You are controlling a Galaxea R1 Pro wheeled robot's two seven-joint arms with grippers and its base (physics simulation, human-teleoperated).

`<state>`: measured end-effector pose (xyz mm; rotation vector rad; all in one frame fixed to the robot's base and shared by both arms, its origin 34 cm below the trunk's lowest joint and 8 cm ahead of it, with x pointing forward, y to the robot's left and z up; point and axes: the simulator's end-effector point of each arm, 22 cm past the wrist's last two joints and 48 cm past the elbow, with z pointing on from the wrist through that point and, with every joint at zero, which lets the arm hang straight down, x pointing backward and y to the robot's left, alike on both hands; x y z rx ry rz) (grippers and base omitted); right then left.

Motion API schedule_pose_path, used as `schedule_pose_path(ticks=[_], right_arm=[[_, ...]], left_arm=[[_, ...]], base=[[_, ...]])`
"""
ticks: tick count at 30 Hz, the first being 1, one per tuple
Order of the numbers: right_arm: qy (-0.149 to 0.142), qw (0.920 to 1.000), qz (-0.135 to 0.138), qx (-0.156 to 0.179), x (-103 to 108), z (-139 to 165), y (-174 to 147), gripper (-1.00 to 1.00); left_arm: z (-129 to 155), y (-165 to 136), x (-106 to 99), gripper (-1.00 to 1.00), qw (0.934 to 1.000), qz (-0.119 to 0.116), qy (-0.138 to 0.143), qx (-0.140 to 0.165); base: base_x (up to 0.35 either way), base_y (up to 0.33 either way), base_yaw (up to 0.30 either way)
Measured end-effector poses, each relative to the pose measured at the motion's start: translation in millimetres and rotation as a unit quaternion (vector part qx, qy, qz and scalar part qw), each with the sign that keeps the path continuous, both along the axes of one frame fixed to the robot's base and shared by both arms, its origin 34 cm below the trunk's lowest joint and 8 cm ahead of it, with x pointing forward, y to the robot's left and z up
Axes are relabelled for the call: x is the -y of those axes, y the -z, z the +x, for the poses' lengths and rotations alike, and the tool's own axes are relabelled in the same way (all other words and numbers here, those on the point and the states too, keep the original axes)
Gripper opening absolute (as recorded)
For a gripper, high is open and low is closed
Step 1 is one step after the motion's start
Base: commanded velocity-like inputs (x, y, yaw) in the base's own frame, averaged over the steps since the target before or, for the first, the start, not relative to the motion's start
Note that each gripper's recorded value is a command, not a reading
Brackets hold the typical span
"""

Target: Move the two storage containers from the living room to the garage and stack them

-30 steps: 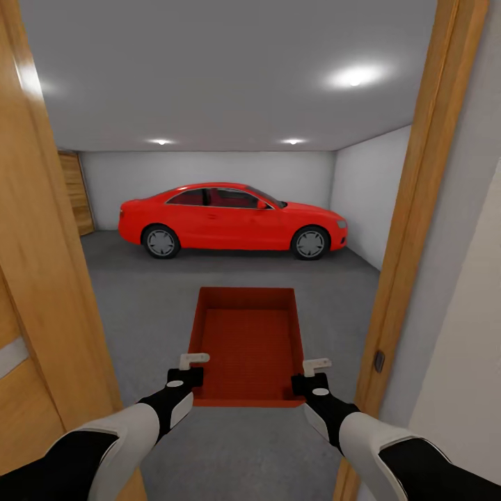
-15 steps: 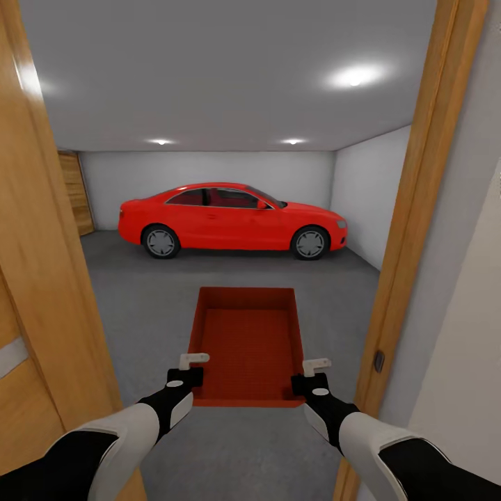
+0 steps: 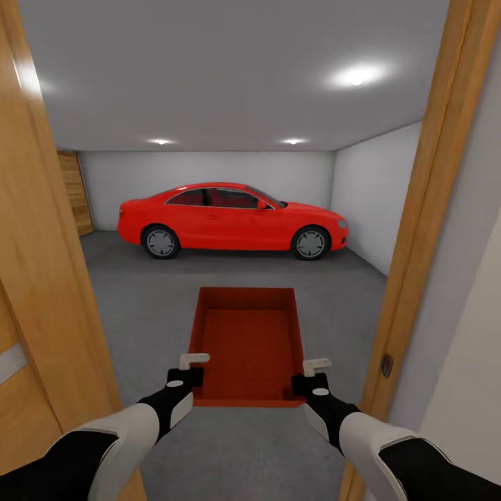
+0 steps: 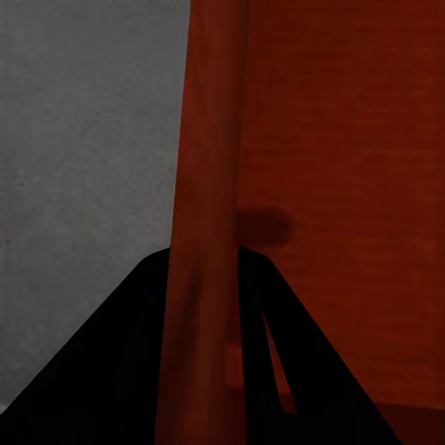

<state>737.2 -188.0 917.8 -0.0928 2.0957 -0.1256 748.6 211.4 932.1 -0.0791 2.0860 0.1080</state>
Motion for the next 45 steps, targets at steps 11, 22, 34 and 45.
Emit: schedule_pose_path(ticks=[11,22,34,45], right_arm=[[-0.001,1.0,-0.001,0.0,0.0,-0.1,-0.3,-1.0],[0.0,1.0,0.0,0.001,0.0,-0.2,-0.7,-1.0],[0.0,1.0,0.0,-0.001,0.0,-0.5,0.3,-1.0],[0.0,1.0,0.0,-0.001,0.3,-0.2,0.4,-1.0]], left_arm=[[-0.8,0.6,-0.1,-1.0,1.0,-0.001,-0.001,0.0],[-0.5,-0.4,0.0,-1.0,1.0,0.0,0.0,0.001],[-0.2,0.0,0.1,-1.0,1.0,0.0,0.0,-0.001],[-0.4,0.5,0.4,-1.0,1.0,0.0,-0.001,0.0]], base=[[0.042,0.001,0.0],[0.297,0.0,0.0],[0.274,0.0,0.0],[0.013,0.0,0.035]])
